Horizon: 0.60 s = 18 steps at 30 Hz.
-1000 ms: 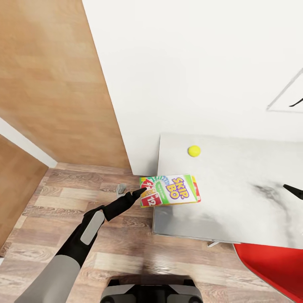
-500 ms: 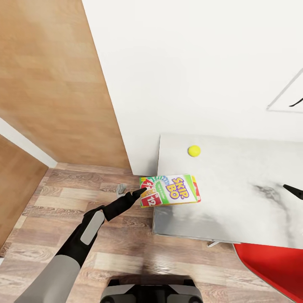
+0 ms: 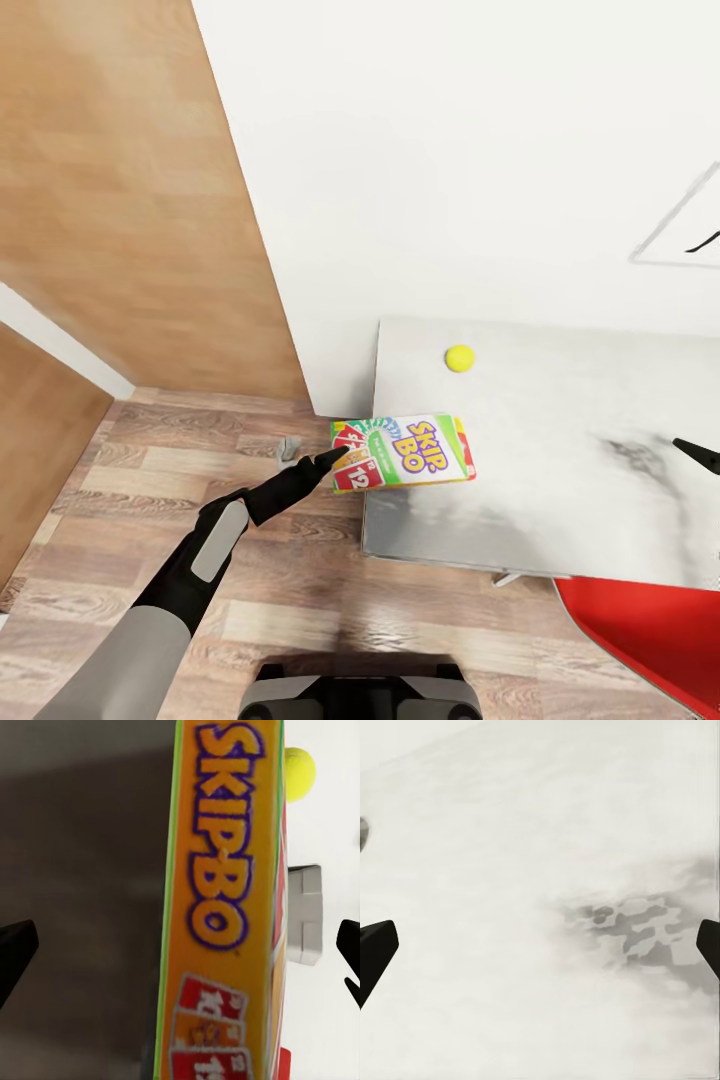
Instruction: Put all the toys in the child's room - the three board games (two on the bed and one on the table), the two jigsaw puzzles on the table, and the tennis ball on the table - inside the toy box on the table in the child's room.
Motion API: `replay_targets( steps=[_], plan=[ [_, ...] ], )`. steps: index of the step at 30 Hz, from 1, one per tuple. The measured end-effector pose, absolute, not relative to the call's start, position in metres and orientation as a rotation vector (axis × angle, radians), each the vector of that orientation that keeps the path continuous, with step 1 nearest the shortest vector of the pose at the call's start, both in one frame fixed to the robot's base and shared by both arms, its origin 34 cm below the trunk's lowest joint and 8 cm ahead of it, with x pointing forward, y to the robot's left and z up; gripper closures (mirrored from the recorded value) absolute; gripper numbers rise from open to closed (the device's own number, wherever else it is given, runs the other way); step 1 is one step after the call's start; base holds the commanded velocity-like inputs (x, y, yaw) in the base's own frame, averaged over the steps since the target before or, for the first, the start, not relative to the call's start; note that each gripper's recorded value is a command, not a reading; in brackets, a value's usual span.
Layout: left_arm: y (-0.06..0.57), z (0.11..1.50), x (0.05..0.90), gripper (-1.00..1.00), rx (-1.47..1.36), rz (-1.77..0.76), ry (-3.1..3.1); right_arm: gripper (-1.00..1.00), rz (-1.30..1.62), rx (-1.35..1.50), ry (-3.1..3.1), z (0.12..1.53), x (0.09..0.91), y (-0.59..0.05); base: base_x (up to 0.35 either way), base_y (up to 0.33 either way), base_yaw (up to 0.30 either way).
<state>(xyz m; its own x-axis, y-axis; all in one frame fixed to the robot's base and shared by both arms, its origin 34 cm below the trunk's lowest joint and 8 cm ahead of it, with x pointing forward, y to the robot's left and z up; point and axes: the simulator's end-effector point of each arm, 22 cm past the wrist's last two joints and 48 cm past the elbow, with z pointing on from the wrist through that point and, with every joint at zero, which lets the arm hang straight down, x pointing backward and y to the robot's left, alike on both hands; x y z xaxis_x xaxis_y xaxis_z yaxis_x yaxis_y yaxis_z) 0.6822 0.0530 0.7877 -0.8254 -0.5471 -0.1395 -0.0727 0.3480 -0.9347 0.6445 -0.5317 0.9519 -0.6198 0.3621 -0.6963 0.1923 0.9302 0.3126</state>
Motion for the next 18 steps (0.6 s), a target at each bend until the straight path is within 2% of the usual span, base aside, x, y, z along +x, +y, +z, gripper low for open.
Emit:
replay_targets(
  steps=[9, 18],
  plan=[
    [0.0530, 0.7876, 0.6821, -1.00, -0.542, -1.482, 2.186, -1.00, 0.263, 0.391, 2.254, 0.9519, 0.6445, -0.5317, 0.000, 0.000, -0.140],
    [0.0530, 0.7877, 0.6821, -1.00, -0.542, -1.483, 2.185, -1.00, 0.263, 0.391, 2.254, 0.9517, 0.6444, -0.5316, 0.000, 0.000, -0.048]
  ],
)
